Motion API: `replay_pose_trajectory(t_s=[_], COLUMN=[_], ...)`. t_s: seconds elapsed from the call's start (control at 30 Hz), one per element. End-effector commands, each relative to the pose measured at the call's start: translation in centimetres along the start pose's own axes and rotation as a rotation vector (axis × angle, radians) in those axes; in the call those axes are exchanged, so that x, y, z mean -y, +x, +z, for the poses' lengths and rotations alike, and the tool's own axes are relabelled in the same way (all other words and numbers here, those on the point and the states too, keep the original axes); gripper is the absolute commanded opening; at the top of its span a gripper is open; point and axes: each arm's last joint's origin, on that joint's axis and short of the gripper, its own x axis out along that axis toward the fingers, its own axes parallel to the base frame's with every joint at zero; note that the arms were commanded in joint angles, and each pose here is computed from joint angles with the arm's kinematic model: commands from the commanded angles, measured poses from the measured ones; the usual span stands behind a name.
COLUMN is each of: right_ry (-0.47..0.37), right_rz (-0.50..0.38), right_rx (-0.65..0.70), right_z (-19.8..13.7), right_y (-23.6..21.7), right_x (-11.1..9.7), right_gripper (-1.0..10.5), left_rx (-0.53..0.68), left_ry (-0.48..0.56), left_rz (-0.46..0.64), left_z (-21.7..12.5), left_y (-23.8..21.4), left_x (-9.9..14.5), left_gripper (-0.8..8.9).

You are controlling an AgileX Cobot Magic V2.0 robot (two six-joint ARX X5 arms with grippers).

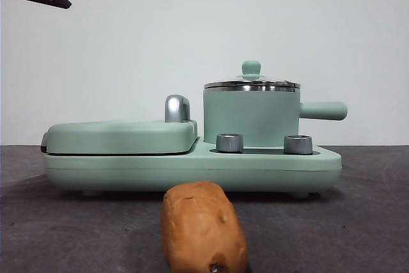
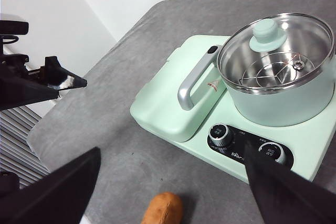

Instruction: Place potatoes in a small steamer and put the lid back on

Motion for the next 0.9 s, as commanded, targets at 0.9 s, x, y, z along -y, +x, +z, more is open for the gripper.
replay_pose_trajectory(t_s=[0.9], right_ry=[0.029], right_rz=[-0.009], right_rx=[-0.026], right_z=[-0.1], right_y=[-0.1], right_x=[-0.1], right_gripper=[5.0], left_rx=[-0.149], left_ry=[0.264], left_rz=[0.146], left_z=[13.6], left_y=[18.8], left_x=[2.5], left_gripper=[5.26])
